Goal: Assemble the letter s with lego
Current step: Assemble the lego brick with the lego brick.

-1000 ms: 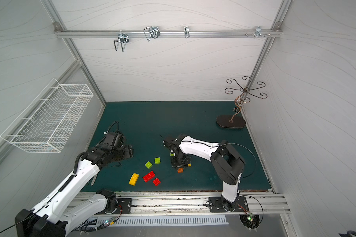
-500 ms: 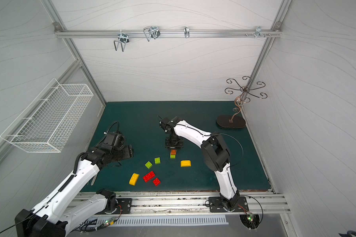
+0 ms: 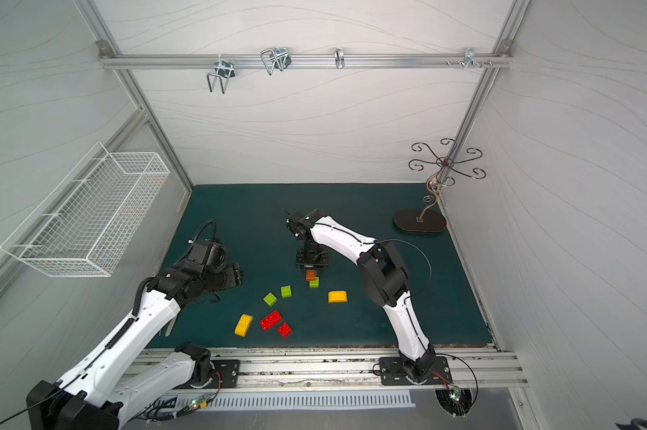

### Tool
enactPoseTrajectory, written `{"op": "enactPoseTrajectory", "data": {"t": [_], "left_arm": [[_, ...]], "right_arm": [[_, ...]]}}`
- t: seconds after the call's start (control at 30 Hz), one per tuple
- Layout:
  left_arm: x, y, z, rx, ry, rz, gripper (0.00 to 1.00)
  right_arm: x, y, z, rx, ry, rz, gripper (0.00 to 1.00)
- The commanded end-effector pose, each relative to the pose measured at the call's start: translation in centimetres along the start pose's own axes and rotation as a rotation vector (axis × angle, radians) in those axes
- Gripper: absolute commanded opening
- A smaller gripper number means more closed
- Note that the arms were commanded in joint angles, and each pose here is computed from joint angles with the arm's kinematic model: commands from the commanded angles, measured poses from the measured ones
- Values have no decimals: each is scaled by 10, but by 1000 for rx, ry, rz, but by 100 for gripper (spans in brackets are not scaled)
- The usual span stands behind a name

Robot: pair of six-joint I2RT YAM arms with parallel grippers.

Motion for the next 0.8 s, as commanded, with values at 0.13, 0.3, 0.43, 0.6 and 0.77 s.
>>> {"op": "enactPoseTrajectory", "data": {"t": [0.13, 0.3, 0.43, 0.6, 0.77], "left_arm": [[-11, 9, -4, 25, 2, -55, 73], [-11, 9, -4, 25, 3, -56, 73], [-11, 10, -4, 26, 3, -56, 73], [-10, 9, -4, 24, 3, -54, 73], [-10, 9, -4, 23, 3, -54, 73]], "right_arm": [[6, -17, -4, 47, -27, 67, 0], [6, -22, -2, 43, -24, 82, 0], [7, -26, -1, 43, -22, 88, 0], [6, -30, -1, 46, -24, 95, 0], [5, -34, -5, 55, -25, 105, 0]]}}
Point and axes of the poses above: each gripper's point midway between its finger pads, its own y axis back along the fingers, its own z axis along the line the jaws close on, x = y × z, the point moved 4 cm from there along y, back along the fingers, and after that the axes turned 3 degrees about -y, right-handed, at the moved point
